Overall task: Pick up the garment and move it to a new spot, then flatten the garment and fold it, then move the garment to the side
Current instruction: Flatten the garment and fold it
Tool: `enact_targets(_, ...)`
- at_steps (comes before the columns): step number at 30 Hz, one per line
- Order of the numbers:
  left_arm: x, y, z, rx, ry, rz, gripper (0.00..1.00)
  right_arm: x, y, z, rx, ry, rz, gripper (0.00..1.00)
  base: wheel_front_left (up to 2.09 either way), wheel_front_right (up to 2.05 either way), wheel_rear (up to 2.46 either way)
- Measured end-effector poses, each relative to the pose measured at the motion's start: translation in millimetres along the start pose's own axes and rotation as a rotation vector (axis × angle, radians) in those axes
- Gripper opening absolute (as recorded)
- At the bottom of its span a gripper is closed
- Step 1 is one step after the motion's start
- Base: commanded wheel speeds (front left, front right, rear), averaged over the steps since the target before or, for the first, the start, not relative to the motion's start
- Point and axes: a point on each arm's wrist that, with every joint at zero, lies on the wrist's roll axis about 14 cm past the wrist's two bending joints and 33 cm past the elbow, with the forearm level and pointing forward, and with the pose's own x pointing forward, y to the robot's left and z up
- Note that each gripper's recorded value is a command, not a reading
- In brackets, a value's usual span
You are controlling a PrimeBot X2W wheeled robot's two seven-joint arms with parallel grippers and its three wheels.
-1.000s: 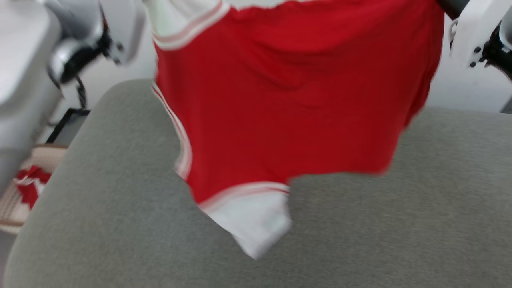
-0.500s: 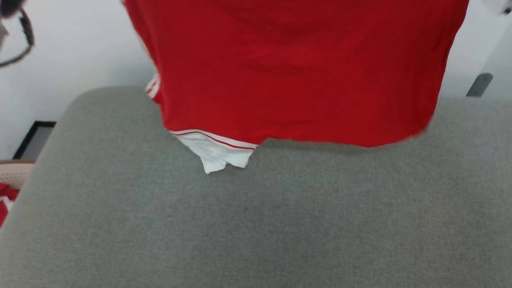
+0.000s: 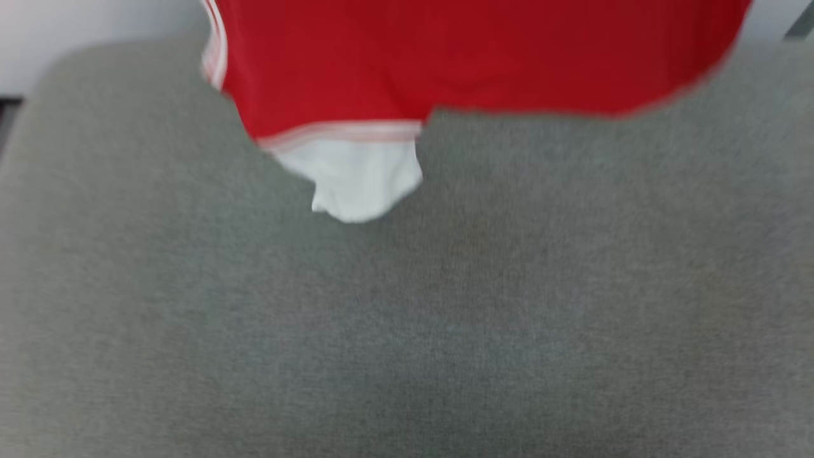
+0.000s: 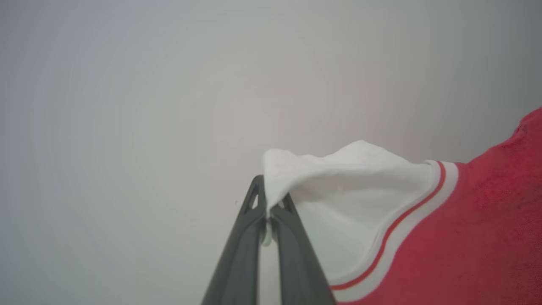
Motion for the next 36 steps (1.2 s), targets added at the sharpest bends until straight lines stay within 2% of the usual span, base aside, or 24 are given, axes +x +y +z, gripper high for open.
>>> enact_targets(5,43,-1,8,0.014,-0.168,0.082,0.0,35,-18,-15,-0.047,-0.143,-0.072,0.0,0.0,0.0,0.0)
enact_targets(9,73,-12,16,-0.003,-0.325,0.102,0.0,61,-27,-45,-0.114,-0.136,-0.102,0.0,0.0,0.0,0.0)
enact_targets(12,92,-22,2,-0.029,-0.363,0.095,0.0,77,-29,-57,-0.143,-0.169,-0.099,0.0,0.0,0.0,0.0)
enact_targets(14,104,-35,-14,-0.062,-0.366,0.072,0.0,84,-30,-85,-0.148,-0.153,-0.099,0.0,0.0,0.0,0.0)
enact_targets(16,111,-49,-27,-0.084,-0.387,0.044,0.0,87,-26,-136,-0.13,-0.091,-0.093,0.0,0.0,0.0,0.0)
enact_targets(18,117,-63,-67,-0.11,-0.34,0.028,0.0,85,-16,-191,-0.112,-0.008,-0.081,0.0,0.0,0.0,0.0)
enact_targets(21,115,-89,-153,-0.134,-0.186,-0.01,0.0,77,-1,-259,-0.081,0.099,-0.064,0.0,0.0,0.0,0.0)
enact_targets(25,98,-110,-215,-0.148,-0.052,-0.062,0.0,65,24,-318,-0.026,0.208,-0.04,0.0,0.0,0.0,0.0)
enact_targets(28,80,-117,-245,-0.145,0.033,-0.089,0.0,59,37,-331,-0.005,0.24,-0.026,0.0,0.0,0.0,0.0)
enact_targets(36,27,-137,-273,-0.145,0.203,-0.184,0.0,33,53,-325,0.03,0.273,-0.003,0.0,0.0,0.0,0.0)
